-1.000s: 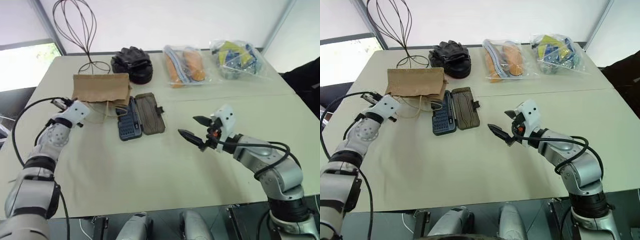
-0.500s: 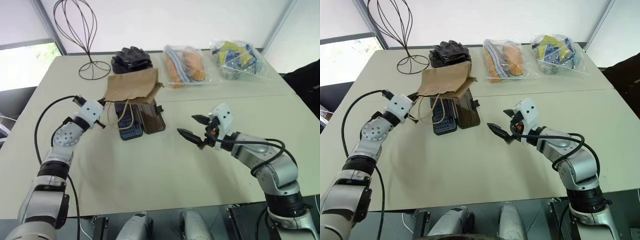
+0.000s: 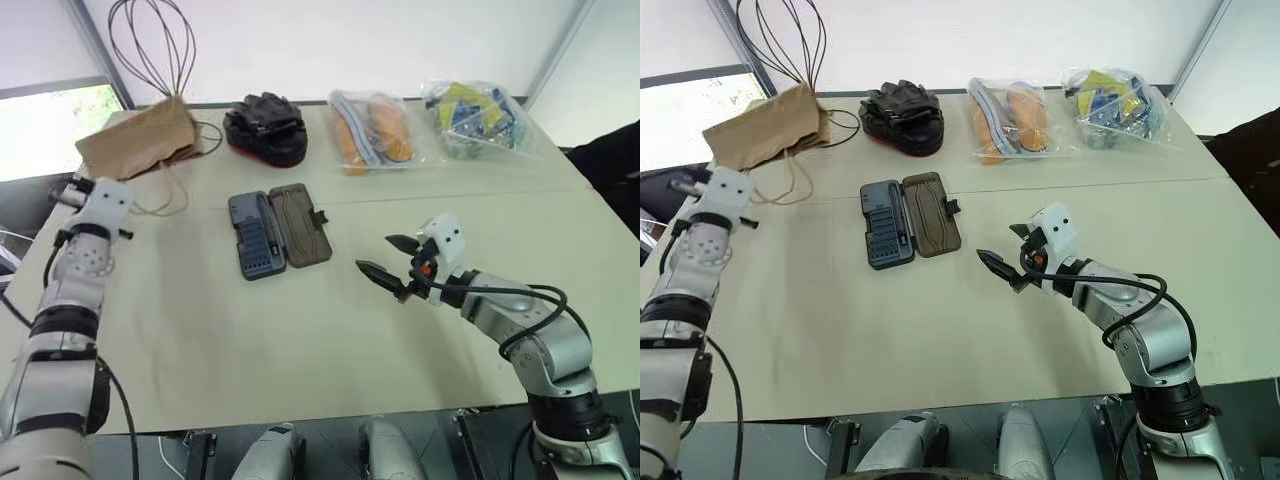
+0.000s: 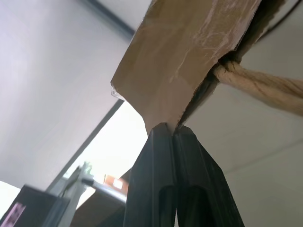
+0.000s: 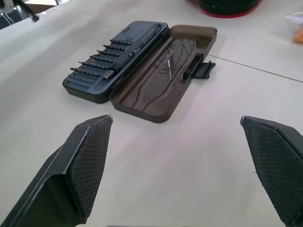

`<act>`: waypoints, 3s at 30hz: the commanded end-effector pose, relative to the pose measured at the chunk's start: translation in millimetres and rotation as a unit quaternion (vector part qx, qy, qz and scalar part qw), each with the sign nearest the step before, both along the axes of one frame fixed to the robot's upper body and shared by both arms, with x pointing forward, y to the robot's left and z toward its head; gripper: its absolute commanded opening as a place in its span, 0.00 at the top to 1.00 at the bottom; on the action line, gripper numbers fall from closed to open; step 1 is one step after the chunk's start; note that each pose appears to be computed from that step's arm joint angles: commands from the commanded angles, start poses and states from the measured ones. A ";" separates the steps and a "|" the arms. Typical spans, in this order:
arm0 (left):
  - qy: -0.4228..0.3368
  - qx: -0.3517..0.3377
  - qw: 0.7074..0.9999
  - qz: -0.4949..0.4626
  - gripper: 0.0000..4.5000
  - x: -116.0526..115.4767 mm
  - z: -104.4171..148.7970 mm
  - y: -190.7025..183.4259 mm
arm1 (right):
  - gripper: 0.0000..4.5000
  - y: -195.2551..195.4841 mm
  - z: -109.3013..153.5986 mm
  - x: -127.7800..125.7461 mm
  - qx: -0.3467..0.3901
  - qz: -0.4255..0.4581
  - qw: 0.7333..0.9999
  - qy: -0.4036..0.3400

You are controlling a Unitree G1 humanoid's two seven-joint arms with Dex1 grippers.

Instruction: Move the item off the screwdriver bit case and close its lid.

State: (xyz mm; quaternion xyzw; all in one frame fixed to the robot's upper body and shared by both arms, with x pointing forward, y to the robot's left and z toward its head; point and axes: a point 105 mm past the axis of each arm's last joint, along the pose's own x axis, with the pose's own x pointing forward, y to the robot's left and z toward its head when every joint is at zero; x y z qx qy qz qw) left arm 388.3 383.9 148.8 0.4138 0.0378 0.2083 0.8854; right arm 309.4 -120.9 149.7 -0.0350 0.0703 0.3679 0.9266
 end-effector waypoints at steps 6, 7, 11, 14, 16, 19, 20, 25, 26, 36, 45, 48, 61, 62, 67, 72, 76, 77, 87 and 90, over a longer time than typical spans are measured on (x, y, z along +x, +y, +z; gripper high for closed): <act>0.006 -0.011 0.999 0.053 0.49 -10.8 -7.0 20.1 | 0.00 2.6 13.3 -1.8 0.003 0.008 1.000 -0.029; 0.004 -0.006 0.999 0.053 0.37 -10.7 -5.5 20.0 | 0.00 2.2 13.6 -1.6 0.003 0.007 1.000 -0.029; 0.002 0.010 0.998 0.057 0.01 -12.0 1.5 23.1 | 0.00 2.1 14.1 -1.2 0.002 0.010 1.000 -0.028; 0.014 -0.030 0.999 0.017 0.01 -13.4 6.8 19.3 | 0.00 1.8 13.9 -1.9 0.001 0.014 1.000 -0.026; 0.051 -0.062 0.996 -0.024 0.01 -17.2 4.4 10.3 | 0.00 -0.1 13.6 -2.2 0.001 0.015 1.000 -0.024; 0.154 -0.096 0.979 -0.098 0.01 -39.7 4.8 -11.0 | 0.00 -3.4 11.2 -1.4 -0.002 0.018 1.000 -0.016; 0.183 -0.096 0.972 -0.113 0.01 -46.8 5.0 -17.0 | 0.00 -4.2 10.5 -1.0 -0.002 0.020 1.000 -0.014; 0.327 -0.095 0.927 -0.157 0.01 -84.1 20.2 -26.1 | 0.00 -5.3 11.3 4.9 -0.005 0.029 1.000 -0.010; 0.310 -0.119 0.928 -0.173 0.01 -81.7 31.8 -32.1 | 0.00 -5.7 12.2 7.2 -0.004 0.028 1.000 -0.008; 0.200 -0.341 0.824 -0.406 0.01 -47.7 76.0 -123.9 | 0.00 23.7 46.3 58.6 0.002 -0.054 0.999 -0.004; 0.280 -0.342 0.786 -0.433 0.01 -54.8 39.9 -137.9 | 0.00 79.8 19.2 73.0 -0.034 -0.047 0.997 0.056; 0.276 -0.344 0.788 -0.431 0.01 -54.7 39.6 -136.8 | 0.00 96.4 7.7 78.5 -0.045 -0.041 0.996 0.070; 0.196 -0.330 0.827 -0.410 0.00 -54.7 56.1 -125.1 | 0.39 112.8 -72.7 95.9 -0.140 -0.051 0.979 0.139; 0.193 -0.329 0.828 -0.410 0.00 -54.8 56.4 -125.7 | 0.52 112.3 -77.4 96.7 -0.145 -0.052 0.978 0.141; 0.182 -0.324 0.832 -0.412 0.00 -55.5 57.5 -128.3 | 0.99 110.9 -91.1 93.8 -0.157 -0.040 0.974 0.158; 0.196 -0.322 0.826 -0.420 0.00 -60.0 51.3 -133.6 | 0.99 93.2 -92.5 96.9 -0.178 -0.041 0.973 0.139; 0.214 -0.321 0.812 -0.438 0.00 -64.8 46.8 -141.7 | 0.99 56.4 -62.0 103.9 -0.237 -0.016 0.971 0.029; 0.219 -0.321 0.807 -0.444 0.00 -66.1 45.7 -144.2 | 0.99 49.8 -54.5 102.0 -0.253 -0.001 0.968 0.003; 0.336 -0.282 0.709 -0.553 0.00 -106.1 23.1 -185.7 | 0.99 -14.7 -25.6 73.5 -0.354 0.131 0.922 -0.089; 0.365 -0.271 0.676 -0.580 0.00 -117.0 19.0 -199.9 | 0.99 -24.8 -30.6 55.4 -0.368 0.201 0.901 -0.114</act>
